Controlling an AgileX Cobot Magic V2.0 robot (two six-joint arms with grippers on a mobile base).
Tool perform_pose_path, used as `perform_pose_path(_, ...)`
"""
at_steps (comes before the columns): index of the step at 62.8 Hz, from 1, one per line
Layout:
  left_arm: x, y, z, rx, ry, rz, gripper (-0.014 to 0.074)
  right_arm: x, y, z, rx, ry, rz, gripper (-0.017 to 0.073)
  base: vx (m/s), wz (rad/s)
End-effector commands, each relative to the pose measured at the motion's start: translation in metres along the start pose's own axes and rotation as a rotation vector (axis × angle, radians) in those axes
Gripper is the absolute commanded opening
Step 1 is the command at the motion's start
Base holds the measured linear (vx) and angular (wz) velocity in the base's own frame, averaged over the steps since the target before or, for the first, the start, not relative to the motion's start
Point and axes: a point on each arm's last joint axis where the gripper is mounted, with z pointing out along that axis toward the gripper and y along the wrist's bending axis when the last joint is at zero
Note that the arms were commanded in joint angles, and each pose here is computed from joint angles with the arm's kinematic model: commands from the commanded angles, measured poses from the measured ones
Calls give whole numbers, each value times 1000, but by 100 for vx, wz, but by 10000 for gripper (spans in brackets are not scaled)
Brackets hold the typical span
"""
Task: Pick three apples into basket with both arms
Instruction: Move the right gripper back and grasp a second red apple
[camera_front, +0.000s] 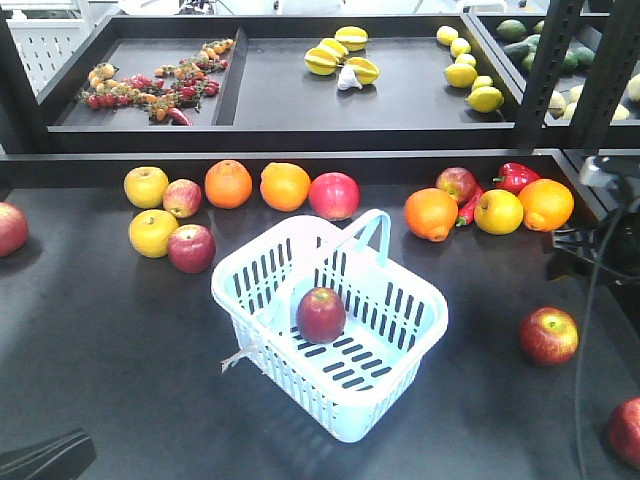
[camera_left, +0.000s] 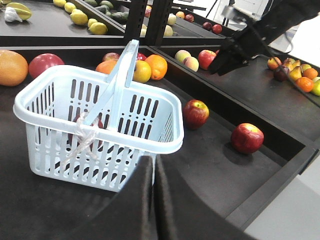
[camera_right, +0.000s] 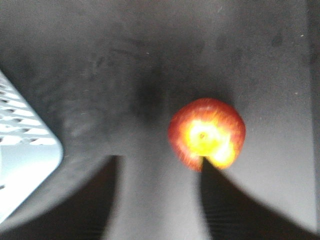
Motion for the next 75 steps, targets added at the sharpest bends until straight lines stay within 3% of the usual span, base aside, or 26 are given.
perform_pose_path(1,-9,0,0,-21,-27,6,-8,-17,-3,-5,7,-56,6,637,0,0)
perform_pose_path(7,-9,0,0,-21,-27,6,-8,-22,-9,11,11,-35,34,730,0,0)
perform_pose_path(18,-9,0,0,-21,-27,6,-8,-28,-19,37,34,16,25,713,0,0)
perform_pose_path(25,-9,0,0,-21,-27,6,-8,-29,-25,52,49,45,53,692,0,0)
perform_pose_path(53,-9,0,0,-21,-27,6,-8,-14,-37,104,36,164,82,640,0,0)
perform_pose_path(65,-9,0,0,-22,-27,5,-8,-13,-37,103,32,177,87,491,0,0)
perform_pose_path(75,-9,0,0,-22,-27,5,-8,-17,-33,96,1,215,77,239,0,0)
